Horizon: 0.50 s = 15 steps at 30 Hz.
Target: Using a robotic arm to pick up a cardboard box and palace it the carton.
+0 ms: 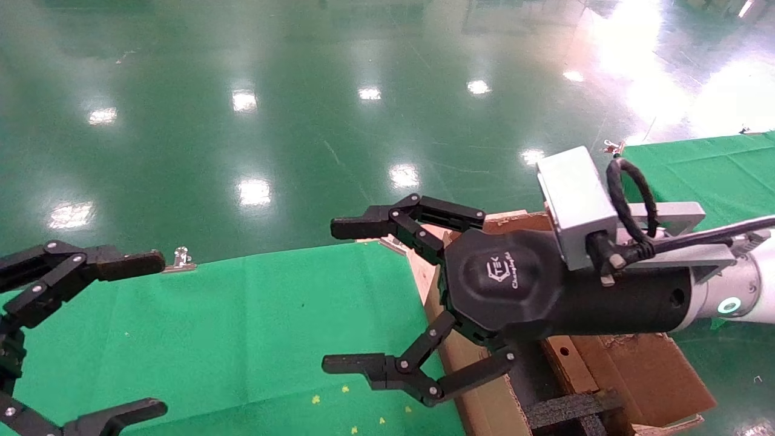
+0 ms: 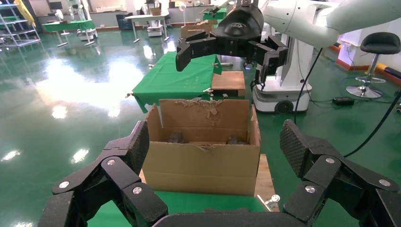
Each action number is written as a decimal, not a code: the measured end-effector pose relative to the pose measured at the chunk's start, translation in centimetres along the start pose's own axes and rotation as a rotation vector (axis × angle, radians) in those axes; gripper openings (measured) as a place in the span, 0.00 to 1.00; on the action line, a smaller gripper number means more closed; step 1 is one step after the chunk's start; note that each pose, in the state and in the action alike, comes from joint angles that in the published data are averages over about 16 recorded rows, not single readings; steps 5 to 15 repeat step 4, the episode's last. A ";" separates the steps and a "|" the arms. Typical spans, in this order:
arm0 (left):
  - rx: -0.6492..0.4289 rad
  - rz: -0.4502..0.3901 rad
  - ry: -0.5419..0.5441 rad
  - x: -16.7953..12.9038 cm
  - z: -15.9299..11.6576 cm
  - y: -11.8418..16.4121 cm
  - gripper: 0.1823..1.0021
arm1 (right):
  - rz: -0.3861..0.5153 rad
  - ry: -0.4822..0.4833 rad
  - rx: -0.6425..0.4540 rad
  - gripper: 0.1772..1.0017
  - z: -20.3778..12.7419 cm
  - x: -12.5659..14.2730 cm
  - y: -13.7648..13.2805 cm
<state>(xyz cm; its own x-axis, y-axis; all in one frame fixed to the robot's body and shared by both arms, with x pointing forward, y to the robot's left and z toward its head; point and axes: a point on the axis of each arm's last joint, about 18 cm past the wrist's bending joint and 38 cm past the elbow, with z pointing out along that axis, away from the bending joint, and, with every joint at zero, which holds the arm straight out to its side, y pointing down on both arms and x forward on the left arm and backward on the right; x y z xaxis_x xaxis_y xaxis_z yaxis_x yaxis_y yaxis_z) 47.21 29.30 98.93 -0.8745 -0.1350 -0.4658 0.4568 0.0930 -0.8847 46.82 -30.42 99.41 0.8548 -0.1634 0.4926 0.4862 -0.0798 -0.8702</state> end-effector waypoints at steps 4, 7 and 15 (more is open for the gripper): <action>0.000 0.000 0.000 0.0 0.0 0.0 1.00 | 0.004 0.002 -0.006 1.00 0.1 0.1 0.1; 0.000 0.000 0.000 0.0 0.0 0.0 1.00 | 0.004 0.002 -0.006 1.00 0.1 0.1 0.1; 0.000 0.000 0.000 0.0 0.0 0.0 1.00 | 0.004 0.002 -0.006 1.00 0.1 0.1 0.1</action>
